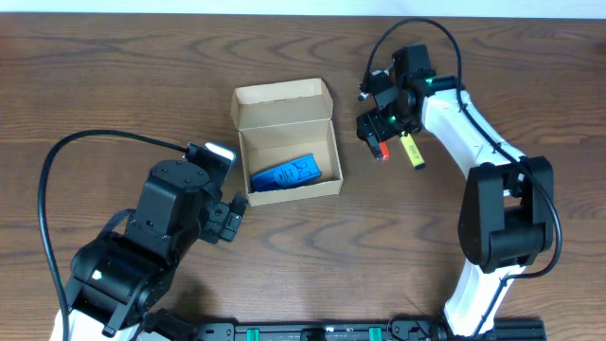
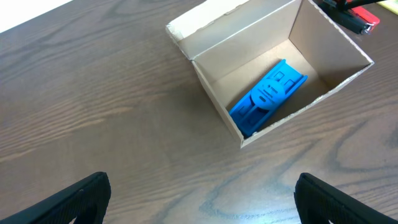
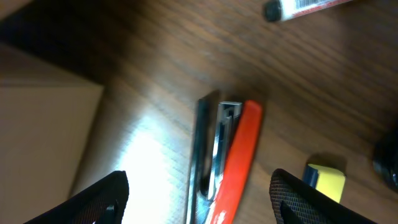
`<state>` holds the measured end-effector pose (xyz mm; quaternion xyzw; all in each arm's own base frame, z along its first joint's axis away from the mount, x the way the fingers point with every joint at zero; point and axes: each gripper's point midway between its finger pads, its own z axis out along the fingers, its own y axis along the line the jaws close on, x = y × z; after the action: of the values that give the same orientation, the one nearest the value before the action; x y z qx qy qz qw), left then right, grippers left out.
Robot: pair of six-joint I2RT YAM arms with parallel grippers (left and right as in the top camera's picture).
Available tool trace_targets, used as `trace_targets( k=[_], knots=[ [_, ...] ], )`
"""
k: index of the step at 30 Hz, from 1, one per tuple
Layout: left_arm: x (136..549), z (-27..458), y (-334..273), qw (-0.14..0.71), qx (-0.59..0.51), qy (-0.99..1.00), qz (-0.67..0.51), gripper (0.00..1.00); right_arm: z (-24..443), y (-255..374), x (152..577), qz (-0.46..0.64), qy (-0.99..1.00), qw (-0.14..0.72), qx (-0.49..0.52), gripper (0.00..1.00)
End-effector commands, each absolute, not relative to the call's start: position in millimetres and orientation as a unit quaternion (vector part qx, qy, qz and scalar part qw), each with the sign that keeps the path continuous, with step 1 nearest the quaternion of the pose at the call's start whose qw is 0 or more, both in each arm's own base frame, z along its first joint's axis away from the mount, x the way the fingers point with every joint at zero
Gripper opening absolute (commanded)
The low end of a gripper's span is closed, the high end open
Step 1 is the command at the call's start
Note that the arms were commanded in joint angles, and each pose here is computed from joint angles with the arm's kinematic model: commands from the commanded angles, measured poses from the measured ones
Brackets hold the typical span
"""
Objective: Pack container
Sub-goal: 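Move right gripper to the red stapler and grasp it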
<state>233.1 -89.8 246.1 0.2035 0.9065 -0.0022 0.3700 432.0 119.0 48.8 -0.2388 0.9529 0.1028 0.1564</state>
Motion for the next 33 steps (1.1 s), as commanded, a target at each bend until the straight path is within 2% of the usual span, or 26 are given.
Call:
trace_targets(
  k=[1,9,21,29,33],
  knots=[
    [233.0,250.1,-91.0,0.373,0.212,0.903,-0.003,0.95,27.1,114.3,425.2,0.072,0.964,0.141,-0.212,0.76],
    [233.0,250.1,-91.0,0.373,0.212,0.903,-0.003,0.95,12.4,120.3,428.4,0.074,0.961,0.165,-0.21,0.79],
    [233.0,250.1,-91.0,0.373,0.212,0.903,-0.003,0.95,-2.2,120.5,432.3,0.074,0.961,0.167,-0.209,0.77],
    [233.0,250.1,-91.0,0.373,0.212,0.903,-0.003,0.95,-7.2,119.6,436.6,0.069,0.96,0.171,-0.209,0.69],
    [233.0,250.1,-91.0,0.373,0.212,0.903,-0.003,0.95,-9.1,119.5,436.0,0.069,0.961,0.169,-0.208,0.59]
  ],
)
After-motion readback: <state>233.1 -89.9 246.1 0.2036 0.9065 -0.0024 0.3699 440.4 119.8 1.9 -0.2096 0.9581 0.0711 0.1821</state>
